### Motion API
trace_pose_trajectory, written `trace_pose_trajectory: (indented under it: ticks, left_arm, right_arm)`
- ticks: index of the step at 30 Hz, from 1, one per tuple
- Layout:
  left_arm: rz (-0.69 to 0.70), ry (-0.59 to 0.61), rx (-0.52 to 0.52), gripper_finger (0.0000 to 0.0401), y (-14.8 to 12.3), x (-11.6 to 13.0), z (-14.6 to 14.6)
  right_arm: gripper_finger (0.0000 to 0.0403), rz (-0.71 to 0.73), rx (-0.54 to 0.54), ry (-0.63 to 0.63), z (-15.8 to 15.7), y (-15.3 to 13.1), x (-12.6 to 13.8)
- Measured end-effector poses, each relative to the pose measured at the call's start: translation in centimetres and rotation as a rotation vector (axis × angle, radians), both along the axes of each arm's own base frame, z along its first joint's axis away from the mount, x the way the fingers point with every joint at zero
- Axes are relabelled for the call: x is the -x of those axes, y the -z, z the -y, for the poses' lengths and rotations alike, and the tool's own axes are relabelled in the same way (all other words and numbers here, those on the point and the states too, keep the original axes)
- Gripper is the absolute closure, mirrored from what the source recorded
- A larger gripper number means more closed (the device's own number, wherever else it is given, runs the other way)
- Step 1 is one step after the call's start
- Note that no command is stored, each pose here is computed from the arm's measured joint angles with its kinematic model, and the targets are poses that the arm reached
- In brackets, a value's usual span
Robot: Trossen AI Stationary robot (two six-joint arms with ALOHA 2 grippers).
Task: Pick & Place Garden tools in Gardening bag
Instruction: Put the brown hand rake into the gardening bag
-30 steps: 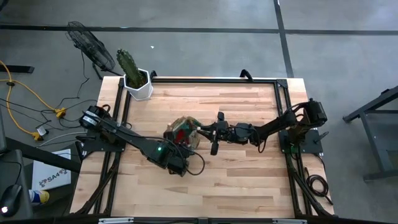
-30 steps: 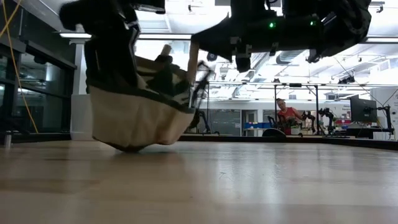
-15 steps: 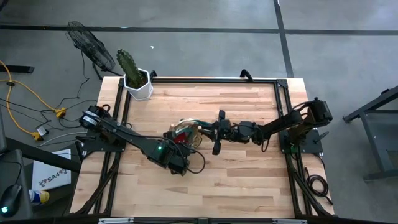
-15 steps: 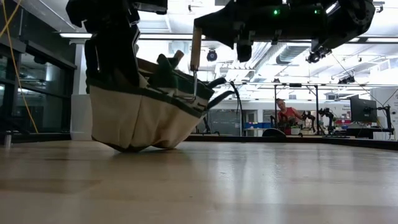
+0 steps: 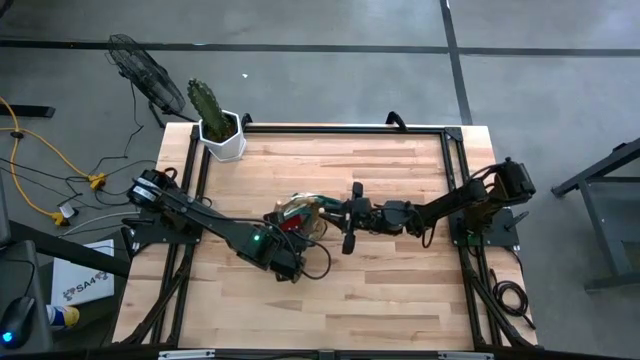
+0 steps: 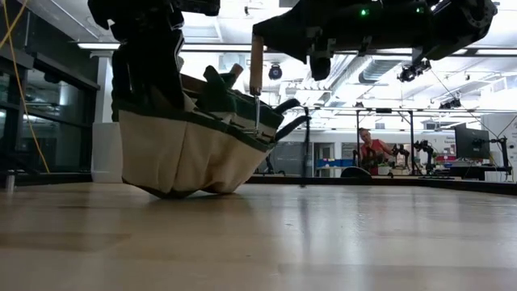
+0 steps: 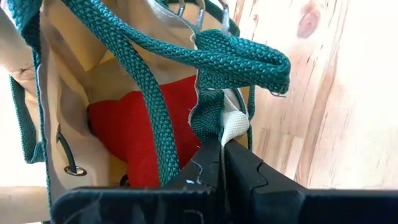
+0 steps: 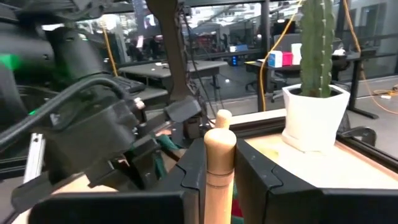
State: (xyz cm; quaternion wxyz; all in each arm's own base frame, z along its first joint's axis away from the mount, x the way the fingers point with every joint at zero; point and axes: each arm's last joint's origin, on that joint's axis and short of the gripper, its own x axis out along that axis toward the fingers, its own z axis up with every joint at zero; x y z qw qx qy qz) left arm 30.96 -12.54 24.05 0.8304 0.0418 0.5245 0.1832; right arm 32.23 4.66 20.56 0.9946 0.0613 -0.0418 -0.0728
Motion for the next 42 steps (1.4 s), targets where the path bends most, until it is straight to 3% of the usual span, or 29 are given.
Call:
trace_pose_trajectory:
  ticks: [9, 21, 37, 42]
  left_arm:
    - [0.035, 0.013, 0.023, 0.0398, -0.2, -0.3, 0.2]
    - [0.169, 0.049, 0.036, 0.0398, -1.4, -1.0, 0.4]
    - [0.233, 0.009, -0.017, 0.0398, -1.7, -1.3, 0.3]
    - [0.272, -0.017, -0.048, 0.0399, -1.9, -1.5, 0.3]
  right_arm:
    - [0.0358, -0.001, -0.003, 0.081, 0.5, 0.0, 0.0]
    - [0.0358, 0.004, -0.029, 0.065, 0.2, 0.0, 0.0]
    - [0.0359, -0.003, -0.056, 0.028, -0.3, 0.1, 0.1]
    - [0.0359, -0.021, -0.085, 0.089, -0.3, 0.3, 0.1]
